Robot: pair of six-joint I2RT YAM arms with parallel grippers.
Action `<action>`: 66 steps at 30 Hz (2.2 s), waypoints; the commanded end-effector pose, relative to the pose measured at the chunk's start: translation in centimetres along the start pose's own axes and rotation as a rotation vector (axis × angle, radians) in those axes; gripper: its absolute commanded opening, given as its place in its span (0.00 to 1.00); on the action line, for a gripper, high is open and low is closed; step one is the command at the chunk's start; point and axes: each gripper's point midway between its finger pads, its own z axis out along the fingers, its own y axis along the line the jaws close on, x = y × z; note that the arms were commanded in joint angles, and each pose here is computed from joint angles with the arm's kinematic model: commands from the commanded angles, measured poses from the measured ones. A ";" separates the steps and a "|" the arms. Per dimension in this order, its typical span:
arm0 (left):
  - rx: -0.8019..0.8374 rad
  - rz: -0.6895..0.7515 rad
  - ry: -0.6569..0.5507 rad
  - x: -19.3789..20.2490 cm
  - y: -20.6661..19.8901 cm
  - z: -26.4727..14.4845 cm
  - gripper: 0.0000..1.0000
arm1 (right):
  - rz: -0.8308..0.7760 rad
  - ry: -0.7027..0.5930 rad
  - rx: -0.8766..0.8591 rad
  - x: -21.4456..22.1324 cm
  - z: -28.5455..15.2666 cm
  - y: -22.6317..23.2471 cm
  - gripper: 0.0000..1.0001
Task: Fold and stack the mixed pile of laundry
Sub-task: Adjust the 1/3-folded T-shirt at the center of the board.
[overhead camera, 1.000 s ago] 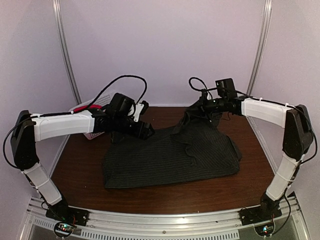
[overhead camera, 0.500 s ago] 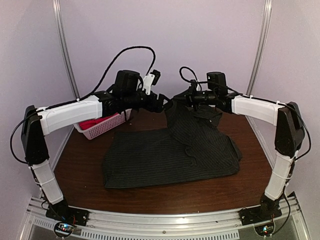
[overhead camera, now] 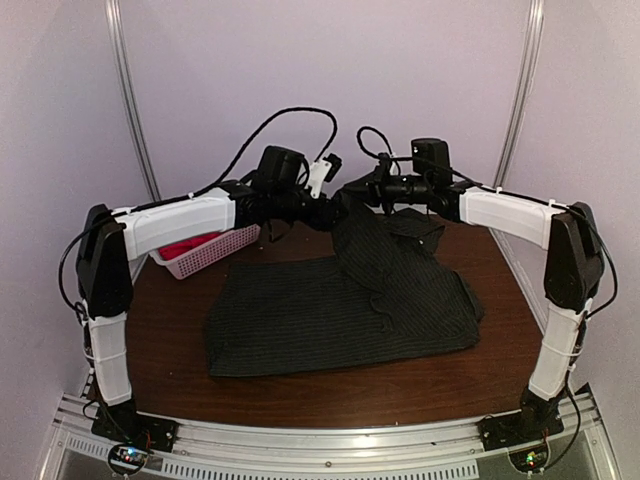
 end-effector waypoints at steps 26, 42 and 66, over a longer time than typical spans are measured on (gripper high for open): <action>-0.082 0.143 -0.270 -7.6 8.4 3.2 0.00 | 0.032 0.092 0.351 8.8 -6.5 -16.3 0.21; 0.175 0.353 -0.136 0.5 1.7 -4.1 0.00 | 0.025 0.166 0.492 12.7 -9.1 -20.7 0.41; -0.014 1.090 0.183 22.1 0.8 -13.5 0.00 | -0.180 0.149 0.549 13.9 -15.7 -17.1 0.62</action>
